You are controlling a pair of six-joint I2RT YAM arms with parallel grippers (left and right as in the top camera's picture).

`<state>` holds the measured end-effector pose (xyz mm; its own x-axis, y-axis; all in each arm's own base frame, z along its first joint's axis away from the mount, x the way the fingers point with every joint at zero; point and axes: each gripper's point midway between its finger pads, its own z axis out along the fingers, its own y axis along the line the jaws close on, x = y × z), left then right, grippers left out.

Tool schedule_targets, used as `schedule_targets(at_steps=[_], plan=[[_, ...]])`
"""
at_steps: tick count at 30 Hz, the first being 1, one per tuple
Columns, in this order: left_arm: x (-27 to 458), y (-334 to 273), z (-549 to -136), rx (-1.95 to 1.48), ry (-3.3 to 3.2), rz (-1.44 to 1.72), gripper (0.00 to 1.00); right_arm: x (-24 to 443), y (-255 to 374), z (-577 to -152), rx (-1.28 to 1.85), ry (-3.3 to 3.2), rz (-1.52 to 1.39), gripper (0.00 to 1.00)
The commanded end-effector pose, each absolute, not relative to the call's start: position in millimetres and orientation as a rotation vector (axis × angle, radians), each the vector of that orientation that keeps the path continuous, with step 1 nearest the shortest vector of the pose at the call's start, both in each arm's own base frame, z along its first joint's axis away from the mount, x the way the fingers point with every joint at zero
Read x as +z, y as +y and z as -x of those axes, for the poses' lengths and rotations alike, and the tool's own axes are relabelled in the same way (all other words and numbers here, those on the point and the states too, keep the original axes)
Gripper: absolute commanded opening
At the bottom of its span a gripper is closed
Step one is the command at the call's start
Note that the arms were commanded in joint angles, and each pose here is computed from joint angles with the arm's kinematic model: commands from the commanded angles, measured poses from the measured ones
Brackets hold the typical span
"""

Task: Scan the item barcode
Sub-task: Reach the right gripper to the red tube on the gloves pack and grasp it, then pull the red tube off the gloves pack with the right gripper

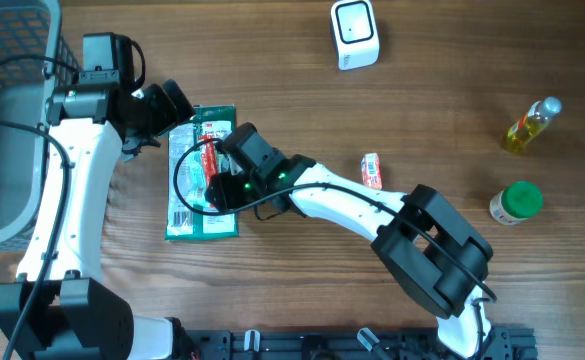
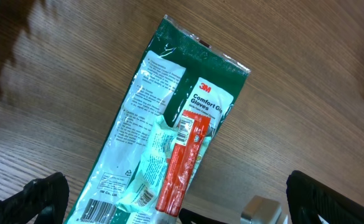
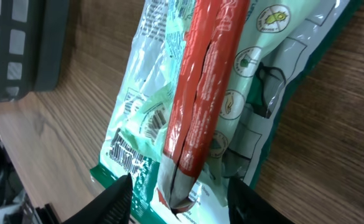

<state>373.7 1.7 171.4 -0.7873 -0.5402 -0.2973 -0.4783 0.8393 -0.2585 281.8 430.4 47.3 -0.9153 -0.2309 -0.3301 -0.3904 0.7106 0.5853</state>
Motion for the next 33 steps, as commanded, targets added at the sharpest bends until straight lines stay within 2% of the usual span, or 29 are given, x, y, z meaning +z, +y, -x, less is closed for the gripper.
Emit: schedule_targets(at_steps=[1,3,14,22,27,33], plan=[[172.8,3.2,-374.3,-0.236,2.658,0.742,1.00,33.8,428.9,-284.9,0.946,2.696,0.472,0.45],[172.8,3.2,-374.3,-0.236,2.658,0.742,1.00,32.0,427.0,-289.7,0.898,2.690,0.429,0.40],[172.8,3.2,-374.3,-0.236,2.658,0.742,1.00,33.4,432.8,-286.2,0.917,2.685,0.406,0.29],[172.8,3.2,-374.3,-0.236,2.658,0.742,1.00,28.6,430.6,-282.4,0.883,2.707,0.389,0.25],[172.8,3.1,-374.3,-0.236,2.658,0.742,1.00,30.5,434.2,-268.5,1.011,2.824,0.206,0.30],[172.8,3.2,-374.3,-0.236,2.657,0.742,1.00,30.7,433.7,-272.1,1.002,2.814,0.190,0.33]])
